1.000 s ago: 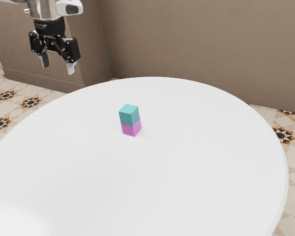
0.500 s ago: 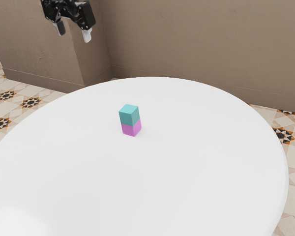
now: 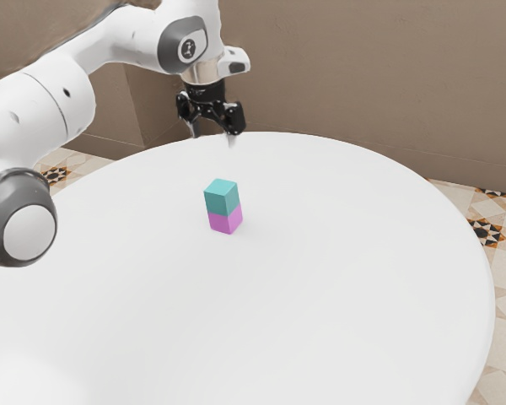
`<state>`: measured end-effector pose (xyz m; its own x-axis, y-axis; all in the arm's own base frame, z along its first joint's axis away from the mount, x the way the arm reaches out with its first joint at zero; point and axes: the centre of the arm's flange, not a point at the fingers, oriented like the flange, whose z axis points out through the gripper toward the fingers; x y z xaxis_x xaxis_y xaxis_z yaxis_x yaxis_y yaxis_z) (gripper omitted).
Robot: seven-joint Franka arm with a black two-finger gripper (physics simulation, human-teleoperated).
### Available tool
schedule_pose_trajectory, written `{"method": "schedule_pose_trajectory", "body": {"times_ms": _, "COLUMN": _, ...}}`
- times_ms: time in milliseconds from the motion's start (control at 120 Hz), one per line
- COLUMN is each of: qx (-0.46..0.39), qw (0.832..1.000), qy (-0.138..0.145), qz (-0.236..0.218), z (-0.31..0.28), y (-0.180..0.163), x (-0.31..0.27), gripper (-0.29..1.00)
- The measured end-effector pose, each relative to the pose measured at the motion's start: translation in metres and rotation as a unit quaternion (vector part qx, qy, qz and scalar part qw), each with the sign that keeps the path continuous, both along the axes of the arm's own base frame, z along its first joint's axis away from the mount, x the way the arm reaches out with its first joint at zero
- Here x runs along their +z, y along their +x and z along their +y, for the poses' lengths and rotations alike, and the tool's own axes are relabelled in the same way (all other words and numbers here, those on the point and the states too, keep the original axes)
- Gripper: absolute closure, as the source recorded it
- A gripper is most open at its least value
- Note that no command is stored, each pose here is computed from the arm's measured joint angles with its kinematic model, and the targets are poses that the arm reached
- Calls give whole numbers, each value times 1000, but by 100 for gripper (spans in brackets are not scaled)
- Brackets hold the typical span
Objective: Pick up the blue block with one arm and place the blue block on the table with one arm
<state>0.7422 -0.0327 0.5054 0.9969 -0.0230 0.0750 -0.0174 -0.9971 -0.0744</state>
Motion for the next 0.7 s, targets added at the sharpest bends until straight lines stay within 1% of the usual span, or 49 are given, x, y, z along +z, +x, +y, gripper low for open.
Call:
{"method": "schedule_pose_trajectory", "body": {"times_ms": 83, "qx": 2, "qw": 1000, "qy": -1, "qz": 0, "z": 5, "y": 12, "x": -30, "gripper": 0}}
{"method": "schedule_pose_trajectory", "body": {"times_ms": 175, "qx": 21, "qw": 1000, "qy": -12, "qz": -3, "z": 32, "y": 21, "x": -54, "gripper": 0}}
{"method": "schedule_pose_trajectory", "body": {"times_ms": 333, "qx": 37, "qw": 999, "qy": -21, "qz": -10, "z": 54, "y": 25, "x": -63, "gripper": 0}}
{"method": "schedule_pose_trajectory", "body": {"times_ms": 433, "qx": 44, "qw": 999, "qy": -23, "qz": 6, "z": 66, "y": 24, "x": -89, "gripper": 0}}
{"method": "schedule_pose_trajectory", "body": {"times_ms": 533, "qx": 40, "qw": 999, "qy": -24, "qz": 16, "z": 60, "y": 22, "x": -111, "gripper": 0}}
{"method": "schedule_pose_trajectory", "body": {"times_ms": 700, "qx": 33, "qw": 999, "qy": -27, "qz": 21, "z": 51, "y": 20, "x": -124, "gripper": 0}}
